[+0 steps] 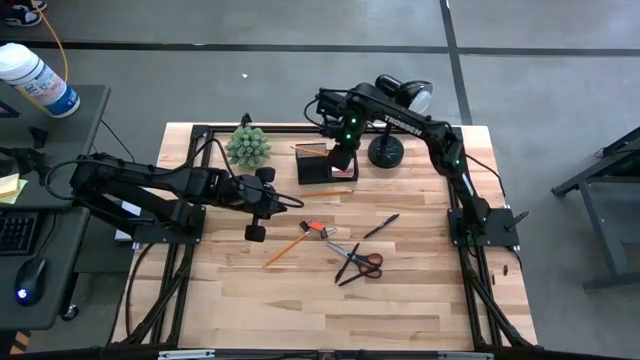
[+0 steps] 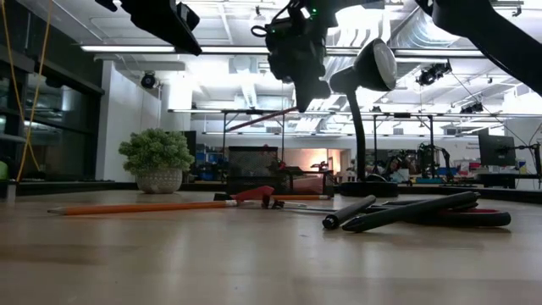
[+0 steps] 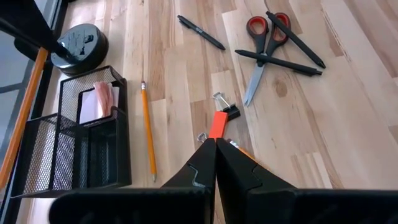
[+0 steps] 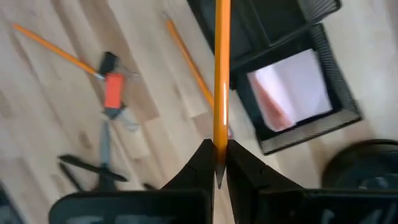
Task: Pick and place office supplies into organizer
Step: Put the bottom right yellow pencil into the black desk organizer
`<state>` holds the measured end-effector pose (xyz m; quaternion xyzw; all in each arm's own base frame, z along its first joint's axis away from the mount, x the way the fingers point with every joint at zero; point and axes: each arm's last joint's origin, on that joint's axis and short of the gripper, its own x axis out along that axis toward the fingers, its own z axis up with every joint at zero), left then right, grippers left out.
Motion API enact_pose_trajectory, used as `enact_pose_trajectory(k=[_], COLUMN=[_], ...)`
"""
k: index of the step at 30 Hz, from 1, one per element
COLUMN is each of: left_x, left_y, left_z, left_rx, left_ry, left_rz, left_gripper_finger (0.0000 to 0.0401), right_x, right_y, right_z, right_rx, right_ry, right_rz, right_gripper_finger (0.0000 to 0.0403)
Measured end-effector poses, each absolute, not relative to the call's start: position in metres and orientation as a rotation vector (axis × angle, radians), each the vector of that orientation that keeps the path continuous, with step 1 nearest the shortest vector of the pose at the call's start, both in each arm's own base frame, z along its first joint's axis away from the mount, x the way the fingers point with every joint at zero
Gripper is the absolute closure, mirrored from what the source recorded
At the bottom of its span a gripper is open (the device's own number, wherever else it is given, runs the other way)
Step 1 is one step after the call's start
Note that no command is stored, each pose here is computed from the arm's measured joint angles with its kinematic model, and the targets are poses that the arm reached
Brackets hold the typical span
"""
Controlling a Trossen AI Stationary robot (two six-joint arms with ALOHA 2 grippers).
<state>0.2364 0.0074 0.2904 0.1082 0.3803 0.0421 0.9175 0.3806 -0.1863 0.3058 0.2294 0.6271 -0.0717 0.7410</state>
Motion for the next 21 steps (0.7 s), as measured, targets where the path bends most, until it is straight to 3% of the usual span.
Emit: enact_pose_trajectory(k=[4, 13, 21], left_x=[0.236, 0.236, 0.235], left_y=[0.009, 0.012, 0.014], left_z=[0.291, 0.291, 0.292], left_rx=[0.238, 0.28, 0.321], left_ry=[0.785, 0.792, 0.793], left_rz=[0.127, 0.226, 0.313], left_gripper_finger=[0.04, 0.04, 0.04], right_x=[0.379, 0.39, 0.397], right_y=[-0.188, -0.169, -0.143], right_z=[0.306, 0.309, 0.315], right_rx=[0.377, -0.331, -0.537], right_ry=[1.409, 1.594, 1.623], right_rz=[-0.2, -0.419, -0.469], right_gripper_finger=[0.0391, 0.0391, 0.0391])
